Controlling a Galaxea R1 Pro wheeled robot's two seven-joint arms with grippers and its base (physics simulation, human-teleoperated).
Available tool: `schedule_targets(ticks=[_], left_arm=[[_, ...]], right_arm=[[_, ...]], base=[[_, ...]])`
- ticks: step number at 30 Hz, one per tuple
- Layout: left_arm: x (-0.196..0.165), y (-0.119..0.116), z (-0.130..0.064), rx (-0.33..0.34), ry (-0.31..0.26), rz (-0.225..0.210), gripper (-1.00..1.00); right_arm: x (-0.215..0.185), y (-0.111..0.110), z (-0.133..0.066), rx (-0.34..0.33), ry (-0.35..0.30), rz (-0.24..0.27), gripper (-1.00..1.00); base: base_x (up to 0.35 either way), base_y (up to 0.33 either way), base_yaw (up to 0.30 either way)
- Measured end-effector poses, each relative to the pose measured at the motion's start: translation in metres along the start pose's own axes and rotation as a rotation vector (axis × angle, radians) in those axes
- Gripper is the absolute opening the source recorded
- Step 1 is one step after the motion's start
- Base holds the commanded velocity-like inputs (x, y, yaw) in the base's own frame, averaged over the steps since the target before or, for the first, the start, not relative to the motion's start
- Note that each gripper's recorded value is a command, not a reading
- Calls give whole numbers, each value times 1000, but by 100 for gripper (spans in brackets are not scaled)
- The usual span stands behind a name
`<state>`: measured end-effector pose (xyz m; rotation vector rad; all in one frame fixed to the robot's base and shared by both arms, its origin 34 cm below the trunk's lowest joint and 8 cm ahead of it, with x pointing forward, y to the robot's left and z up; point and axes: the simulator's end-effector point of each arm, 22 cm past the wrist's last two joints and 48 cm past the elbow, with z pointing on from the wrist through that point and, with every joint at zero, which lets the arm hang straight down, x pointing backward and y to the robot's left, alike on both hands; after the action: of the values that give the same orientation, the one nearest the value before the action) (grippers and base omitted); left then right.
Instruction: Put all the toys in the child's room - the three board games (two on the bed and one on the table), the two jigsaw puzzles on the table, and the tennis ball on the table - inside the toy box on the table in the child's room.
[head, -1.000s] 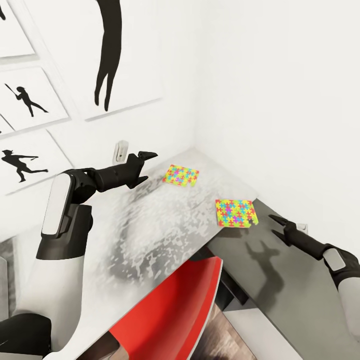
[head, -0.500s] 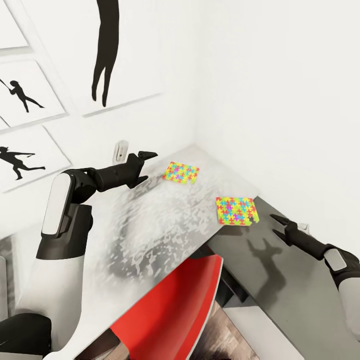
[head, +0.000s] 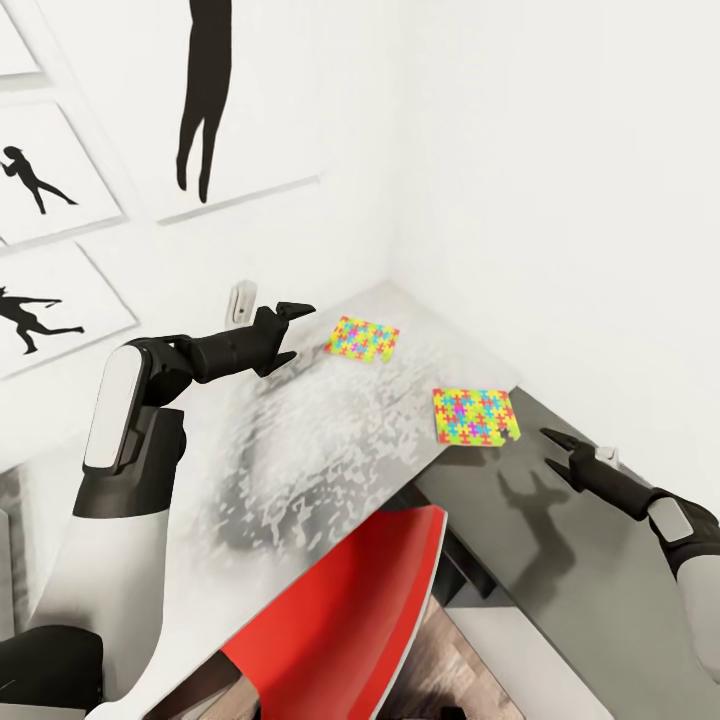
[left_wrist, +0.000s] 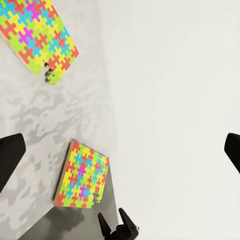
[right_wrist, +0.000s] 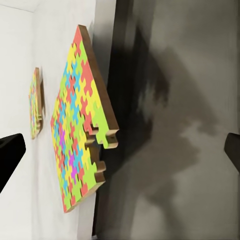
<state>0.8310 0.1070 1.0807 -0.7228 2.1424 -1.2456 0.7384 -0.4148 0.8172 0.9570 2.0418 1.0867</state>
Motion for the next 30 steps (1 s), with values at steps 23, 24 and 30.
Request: schedule_targets(ticks=[23,24,30], left_arm=[[0,4,3,-5,3,-4,100],[0,4,3,-5,3,-4,100],[0,4,3,-5,3,-4,100]], right_arm=[[3,-4,1,4,4,6,100],[3,-4,1,4,4,6,100],[3,-5,1,6,3,6,100]], base=[[0,0,68],[0,0,33],[0,0,13]])
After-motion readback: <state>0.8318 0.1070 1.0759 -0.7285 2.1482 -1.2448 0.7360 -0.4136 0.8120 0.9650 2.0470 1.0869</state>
